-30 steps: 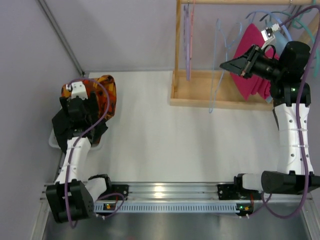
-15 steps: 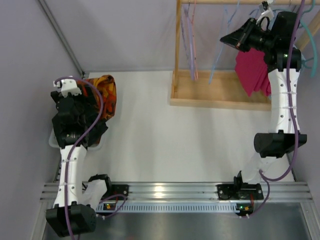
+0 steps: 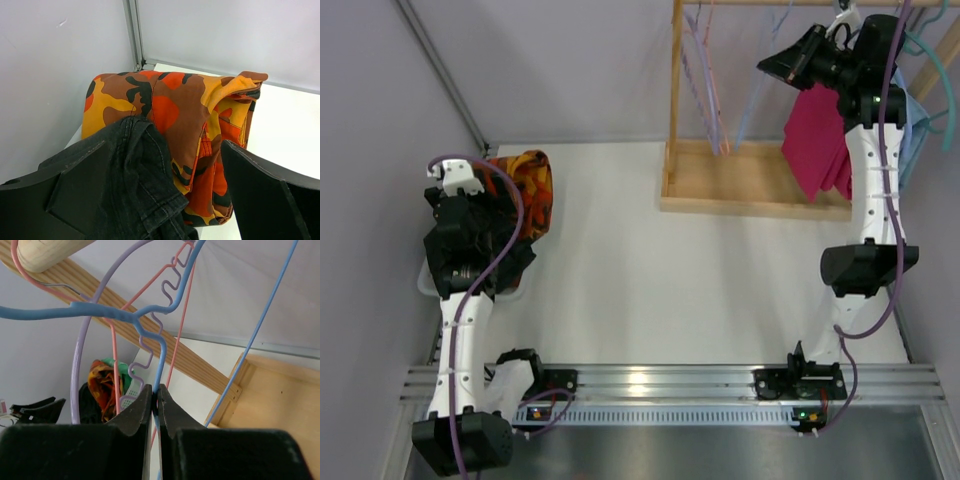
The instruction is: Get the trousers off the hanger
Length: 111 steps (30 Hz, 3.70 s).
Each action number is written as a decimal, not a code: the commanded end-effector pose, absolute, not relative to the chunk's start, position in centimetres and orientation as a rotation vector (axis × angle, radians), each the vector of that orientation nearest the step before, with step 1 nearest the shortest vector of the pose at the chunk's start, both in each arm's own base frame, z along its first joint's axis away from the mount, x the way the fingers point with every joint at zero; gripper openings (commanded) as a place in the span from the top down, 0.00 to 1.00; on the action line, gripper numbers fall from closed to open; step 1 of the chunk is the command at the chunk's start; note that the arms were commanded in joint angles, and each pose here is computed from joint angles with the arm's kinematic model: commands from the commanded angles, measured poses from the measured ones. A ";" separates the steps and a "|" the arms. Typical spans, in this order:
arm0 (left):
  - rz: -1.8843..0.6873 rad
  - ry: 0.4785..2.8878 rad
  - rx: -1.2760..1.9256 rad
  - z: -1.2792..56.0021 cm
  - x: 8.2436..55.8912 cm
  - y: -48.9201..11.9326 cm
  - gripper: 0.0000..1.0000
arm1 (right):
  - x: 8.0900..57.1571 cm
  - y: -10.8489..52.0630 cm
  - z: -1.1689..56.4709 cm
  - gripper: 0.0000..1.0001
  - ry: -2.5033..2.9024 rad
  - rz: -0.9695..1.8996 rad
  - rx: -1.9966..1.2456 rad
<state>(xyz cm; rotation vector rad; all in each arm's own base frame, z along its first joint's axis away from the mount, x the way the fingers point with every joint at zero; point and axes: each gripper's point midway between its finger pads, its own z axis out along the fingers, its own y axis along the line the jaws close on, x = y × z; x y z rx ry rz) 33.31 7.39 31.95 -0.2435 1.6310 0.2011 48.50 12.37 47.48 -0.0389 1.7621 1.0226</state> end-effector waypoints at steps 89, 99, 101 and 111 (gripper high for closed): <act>-0.039 1.583 -0.035 35.2 34.6 1.5 0.02 | 36.8 9.1 54.4 0.01 1.554 0.699 -0.235; -0.178 1.482 0.225 37.0 34.1 -6.7 0.02 | 35.3 -0.3 57.3 0.01 1.466 0.580 -0.012; -0.182 1.479 0.253 37.1 34.2 -7.2 0.02 | 35.0 -1.7 57.8 0.01 1.447 0.546 0.010; -0.208 1.455 0.369 37.7 34.3 -10.2 0.02 | 38.9 -6.1 54.2 0.01 1.545 0.507 0.173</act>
